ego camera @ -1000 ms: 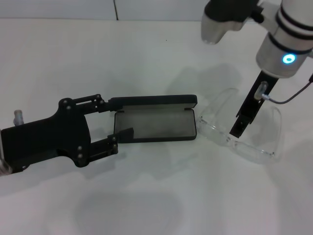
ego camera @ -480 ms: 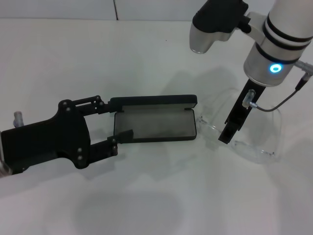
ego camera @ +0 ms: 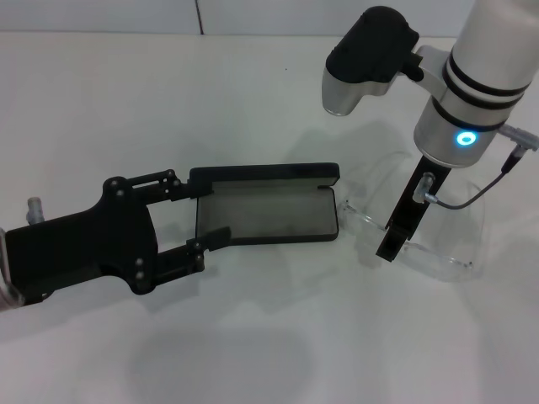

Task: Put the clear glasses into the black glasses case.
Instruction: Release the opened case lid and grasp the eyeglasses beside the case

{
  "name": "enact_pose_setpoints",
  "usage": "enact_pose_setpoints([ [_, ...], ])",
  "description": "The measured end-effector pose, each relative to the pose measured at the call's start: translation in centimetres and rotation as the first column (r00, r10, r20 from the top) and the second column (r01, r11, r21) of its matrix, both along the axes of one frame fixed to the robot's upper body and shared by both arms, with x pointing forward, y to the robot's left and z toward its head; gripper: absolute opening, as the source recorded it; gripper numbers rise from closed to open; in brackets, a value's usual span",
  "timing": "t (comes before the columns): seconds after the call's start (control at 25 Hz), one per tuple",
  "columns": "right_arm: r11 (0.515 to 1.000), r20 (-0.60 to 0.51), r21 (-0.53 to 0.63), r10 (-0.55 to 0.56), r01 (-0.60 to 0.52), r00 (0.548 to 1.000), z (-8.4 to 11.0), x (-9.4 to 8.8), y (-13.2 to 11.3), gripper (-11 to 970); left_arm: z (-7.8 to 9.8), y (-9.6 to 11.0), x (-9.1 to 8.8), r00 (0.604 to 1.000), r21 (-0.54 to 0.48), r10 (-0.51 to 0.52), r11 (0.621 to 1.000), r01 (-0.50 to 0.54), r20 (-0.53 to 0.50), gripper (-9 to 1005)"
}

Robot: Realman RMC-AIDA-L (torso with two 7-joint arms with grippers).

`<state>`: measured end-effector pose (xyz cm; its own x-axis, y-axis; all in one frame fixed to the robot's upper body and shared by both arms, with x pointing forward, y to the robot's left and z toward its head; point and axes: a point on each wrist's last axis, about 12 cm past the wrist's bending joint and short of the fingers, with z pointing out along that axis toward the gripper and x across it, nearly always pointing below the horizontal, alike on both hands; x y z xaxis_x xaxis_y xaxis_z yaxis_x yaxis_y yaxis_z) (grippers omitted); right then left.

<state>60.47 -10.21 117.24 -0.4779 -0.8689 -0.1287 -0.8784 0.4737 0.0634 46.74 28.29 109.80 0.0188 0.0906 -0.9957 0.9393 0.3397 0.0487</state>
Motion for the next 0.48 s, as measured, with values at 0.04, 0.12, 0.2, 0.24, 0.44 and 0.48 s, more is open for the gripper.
enact_pose_setpoints([
  [0.04,1.000,0.001,-0.001,-0.001,0.001,1.000,-0.08,0.01,0.00,674,0.00,0.00,0.00,1.000,0.001,0.000,1.000,0.000,0.002,584],
  [0.12,1.000,0.000,-0.002,-0.005,0.005,1.000,-0.15,0.02,-0.03,673,-0.01,0.01,-0.02,1.000,0.002,-0.001,1.000,0.001,0.006,584],
  [0.2,1.000,-0.003,-0.003,-0.008,0.008,1.000,-0.23,0.03,-0.09,673,-0.01,0.01,-0.03,1.000,0.003,-0.001,1.000,0.001,0.008,584],
  [0.24,1.000,-0.006,-0.005,-0.010,0.010,1.000,-0.32,0.02,-0.14,673,-0.01,0.01,-0.03,1.000,0.003,-0.001,1.000,0.001,0.008,584],
  [0.44,1.000,-0.005,-0.005,-0.014,0.014,1.000,-0.43,0.07,-0.19,671,0.00,0.00,-0.01,1.000,0.003,-0.002,1.000,0.002,0.008,584],
  [0.48,1.000,-0.006,-0.006,-0.014,0.014,1.000,-0.45,0.06,-0.20,669,-0.01,0.00,-0.02,1.000,0.003,-0.002,1.000,0.002,0.008,584],
])
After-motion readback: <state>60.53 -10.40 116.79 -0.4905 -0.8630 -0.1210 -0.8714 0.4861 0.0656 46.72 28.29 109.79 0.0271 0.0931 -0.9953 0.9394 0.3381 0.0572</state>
